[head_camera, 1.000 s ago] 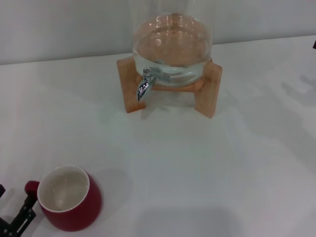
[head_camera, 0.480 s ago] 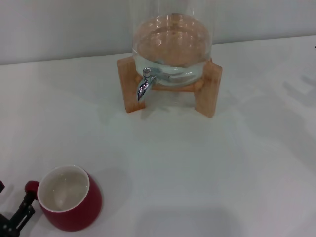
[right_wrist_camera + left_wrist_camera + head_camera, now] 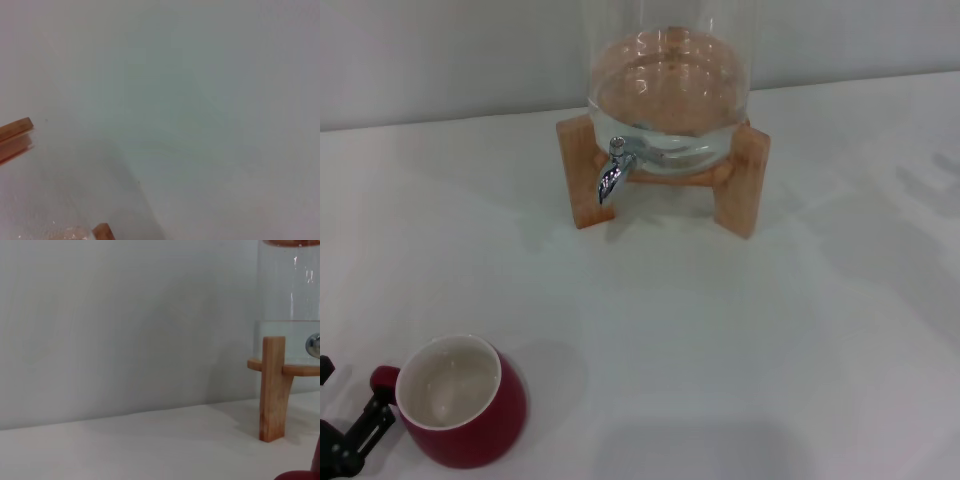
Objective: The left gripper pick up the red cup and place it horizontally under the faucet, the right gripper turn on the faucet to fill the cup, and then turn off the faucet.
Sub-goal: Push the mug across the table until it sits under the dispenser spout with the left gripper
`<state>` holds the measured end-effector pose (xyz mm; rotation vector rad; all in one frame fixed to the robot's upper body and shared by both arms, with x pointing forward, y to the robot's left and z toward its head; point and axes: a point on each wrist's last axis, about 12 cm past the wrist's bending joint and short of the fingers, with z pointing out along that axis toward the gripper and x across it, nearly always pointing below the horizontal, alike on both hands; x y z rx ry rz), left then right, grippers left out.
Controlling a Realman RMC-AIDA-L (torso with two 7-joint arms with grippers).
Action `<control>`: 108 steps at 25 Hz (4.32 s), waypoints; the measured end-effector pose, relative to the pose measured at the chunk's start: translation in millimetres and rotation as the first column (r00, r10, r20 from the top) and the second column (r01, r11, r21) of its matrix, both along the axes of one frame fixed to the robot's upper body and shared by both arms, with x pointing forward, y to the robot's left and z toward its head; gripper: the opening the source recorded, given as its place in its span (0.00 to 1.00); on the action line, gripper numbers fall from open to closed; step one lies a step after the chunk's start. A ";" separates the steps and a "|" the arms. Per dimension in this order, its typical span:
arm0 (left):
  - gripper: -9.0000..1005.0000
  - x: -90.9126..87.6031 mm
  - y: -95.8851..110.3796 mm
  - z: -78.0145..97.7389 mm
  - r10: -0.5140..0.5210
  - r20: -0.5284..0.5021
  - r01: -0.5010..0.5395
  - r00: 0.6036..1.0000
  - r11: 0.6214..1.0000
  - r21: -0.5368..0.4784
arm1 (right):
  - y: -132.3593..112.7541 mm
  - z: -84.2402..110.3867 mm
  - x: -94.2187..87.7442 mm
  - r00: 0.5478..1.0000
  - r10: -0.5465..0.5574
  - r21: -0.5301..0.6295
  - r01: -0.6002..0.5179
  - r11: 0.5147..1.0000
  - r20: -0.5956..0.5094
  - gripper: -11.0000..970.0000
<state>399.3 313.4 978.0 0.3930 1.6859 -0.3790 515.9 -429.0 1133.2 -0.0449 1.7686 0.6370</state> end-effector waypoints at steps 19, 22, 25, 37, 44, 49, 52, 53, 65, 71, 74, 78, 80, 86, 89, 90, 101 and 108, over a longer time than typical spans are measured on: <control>0.49 0.7 -2.3 -0.1 -0.003 -0.003 0.003 1.000 1.000 -0.013 | -0.5 -0.2 -0.1 1.000 -0.005 0.000 0.005 1.000 0.000 0.79; 0.44 1.0 -2.9 -0.1 -0.004 -0.003 0.004 1.000 1.000 -0.015 | -0.1 -0.9 -0.1 1.000 -0.005 0.002 0.005 1.000 -0.002 0.79; 0.40 1.0 -3.7 0.2 -0.006 -0.001 0.006 1.000 1.000 -0.019 | -0.4 -2.9 -0.6 1.000 -0.007 0.009 0.007 1.000 -0.008 0.79; 0.19 1.4 -4.9 0.1 -0.008 -0.002 0.008 1.000 1.000 -0.022 | -3.1 -4.9 -3.2 1.000 -0.020 0.025 0.020 0.999 -0.007 0.79; 0.14 0.6 -4.8 2.8 -0.007 0.019 0.008 1.000 0.999 -0.036 | -2.8 -4.9 -3.3 1.000 -0.018 0.026 0.019 0.999 -0.007 0.79; 0.14 2.4 -5.5 6.4 -0.015 0.038 0.017 0.999 0.998 -0.059 | -2.7 -4.9 -3.4 1.000 -0.018 0.026 0.018 0.999 -0.007 0.79; 0.14 6.3 -4.3 8.1 -0.014 0.023 0.016 1.000 0.995 -0.094 | -2.6 -4.9 -3.6 1.000 -0.016 0.027 0.016 1.000 -0.007 0.79; 0.14 8.4 -3.8 9.0 -0.014 0.019 0.016 1.000 0.994 -0.109 | -2.5 -4.9 -3.8 1.000 -0.015 0.027 0.015 1.000 -0.007 0.79; 0.14 28.6 4.0 20.9 -0.035 0.019 0.037 0.999 0.985 -0.167 | -3.0 -6.1 -8.1 1.000 -0.010 0.034 0.010 0.999 -0.008 0.79; 0.14 37.7 4.5 24.9 -0.050 0.024 0.053 0.998 0.984 -0.168 | -3.1 -7.0 -10.6 1.000 -0.009 0.041 0.010 0.999 -0.007 0.79; 0.14 39.0 6.2 26.0 -0.053 0.028 0.057 0.998 0.986 -0.155 | -3.1 -7.3 -11.2 1.000 -0.008 0.041 0.009 0.999 -0.008 0.79; 0.14 39.1 6.6 26.3 -0.055 0.030 0.059 0.998 0.986 -0.153 | -2.5 -9.1 -11.7 1.000 -0.006 0.044 0.006 0.999 -0.011 0.79; 0.14 39.2 6.9 26.5 -0.055 0.030 0.059 0.998 0.987 -0.152 | -2.3 -9.4 -11.9 1.000 -0.005 0.045 0.005 0.999 -0.011 0.79; 0.14 42.8 6.3 27.3 -0.059 0.025 0.062 0.998 0.985 -0.159 | -2.2 -9.6 -11.7 1.000 -0.004 0.045 0.005 0.999 -0.011 0.79; 0.14 46.2 6.8 28.8 -0.063 0.030 0.067 0.998 0.986 -0.151 | -2.1 -9.8 -11.7 1.000 -0.004 0.046 0.005 0.999 -0.011 0.79; 0.14 47.1 6.9 29.3 -0.064 0.032 0.068 0.997 0.987 -0.149 | -2.1 -9.9 -11.7 1.000 -0.004 0.046 0.005 0.999 -0.012 0.79; 0.14 60.6 9.8 31.5 -0.060 -0.002 0.059 0.998 0.987 -0.147 | -2.0 -10.6 -11.8 1.000 -0.005 0.047 0.005 0.999 -0.013 0.79; 0.14 64.0 9.2 32.6 -0.071 -0.006 0.070 0.997 0.988 -0.140 | -2.1 -11.7 -12.4 1.000 -0.006 0.050 0.007 0.999 -0.016 0.79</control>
